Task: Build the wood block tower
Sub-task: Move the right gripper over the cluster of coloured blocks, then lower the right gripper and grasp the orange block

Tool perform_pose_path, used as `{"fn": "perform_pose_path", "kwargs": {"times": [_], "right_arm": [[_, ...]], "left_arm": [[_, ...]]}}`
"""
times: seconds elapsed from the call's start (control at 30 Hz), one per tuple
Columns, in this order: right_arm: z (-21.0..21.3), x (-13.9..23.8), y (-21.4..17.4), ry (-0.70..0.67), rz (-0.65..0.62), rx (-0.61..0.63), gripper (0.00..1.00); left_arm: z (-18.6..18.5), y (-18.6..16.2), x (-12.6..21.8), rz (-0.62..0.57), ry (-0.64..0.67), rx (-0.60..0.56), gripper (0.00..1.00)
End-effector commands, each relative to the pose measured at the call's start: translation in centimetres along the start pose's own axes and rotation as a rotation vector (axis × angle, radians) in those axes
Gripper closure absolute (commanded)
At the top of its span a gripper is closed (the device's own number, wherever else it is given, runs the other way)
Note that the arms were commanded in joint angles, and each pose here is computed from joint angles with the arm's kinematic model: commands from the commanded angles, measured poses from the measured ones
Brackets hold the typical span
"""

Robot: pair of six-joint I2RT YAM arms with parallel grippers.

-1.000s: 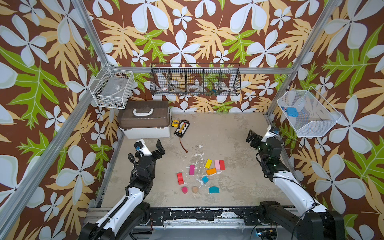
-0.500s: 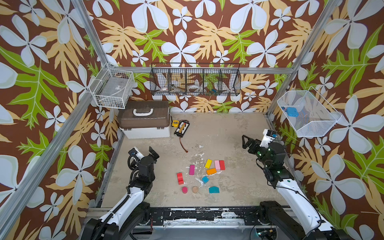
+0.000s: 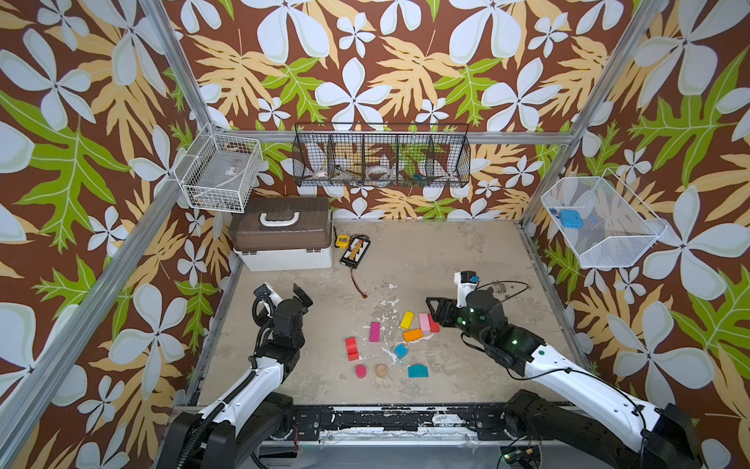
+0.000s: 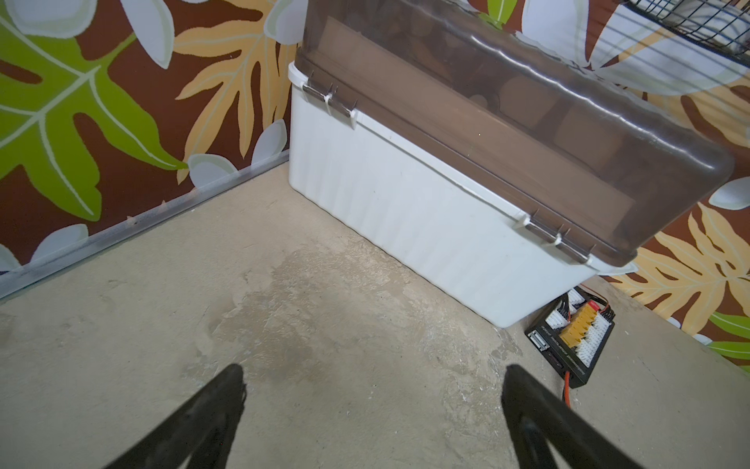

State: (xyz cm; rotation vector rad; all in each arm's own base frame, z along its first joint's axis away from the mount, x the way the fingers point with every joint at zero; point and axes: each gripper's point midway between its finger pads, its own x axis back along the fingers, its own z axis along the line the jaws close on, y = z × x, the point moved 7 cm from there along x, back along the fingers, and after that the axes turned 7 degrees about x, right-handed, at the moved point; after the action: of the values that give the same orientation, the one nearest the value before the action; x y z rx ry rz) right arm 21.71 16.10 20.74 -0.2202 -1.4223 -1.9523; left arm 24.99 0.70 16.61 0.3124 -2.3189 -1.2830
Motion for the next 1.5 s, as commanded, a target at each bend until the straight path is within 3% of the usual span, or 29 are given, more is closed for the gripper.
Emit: {"fn": "perform_pose_path", "kwargs": {"times": [0.0,0.17,0.33,0.73,1.07,1.47], "right_arm": [[-1.7,-0.3,-1.6,-0.153,0.019,0.000,0.39],[-3.5,-1.2,-3.4,-0.301,0.107,0.040,0.46],[-3.5,-2.6,-4.9,-0.242,0.127,0.060,0.46],[-4.5,-5.4,-5.7,-0.325,0.217,0.094,0.60],[-0.3,-5.5,-6.8,-0.178,0.228,0.155,0.52],[0.8,-7.8,-9.7,-0.207,0.351,0.219,0.37]], "left_arm": [[0.1,0.4,0.2,-0.029,-0.004,0.026,0.00],[0.3,0.4,0.3,-0.033,-0.003,0.034,0.00],[0.1,0.4,0.1,-0.027,0.006,0.025,0.00],[-0.4,0.2,-0.6,-0.005,0.027,0.002,0.01],[-0.7,0.1,-1.0,0.013,0.035,-0.016,0.03],[-0.7,0.1,-0.9,0.009,0.034,-0.013,0.03]]}}
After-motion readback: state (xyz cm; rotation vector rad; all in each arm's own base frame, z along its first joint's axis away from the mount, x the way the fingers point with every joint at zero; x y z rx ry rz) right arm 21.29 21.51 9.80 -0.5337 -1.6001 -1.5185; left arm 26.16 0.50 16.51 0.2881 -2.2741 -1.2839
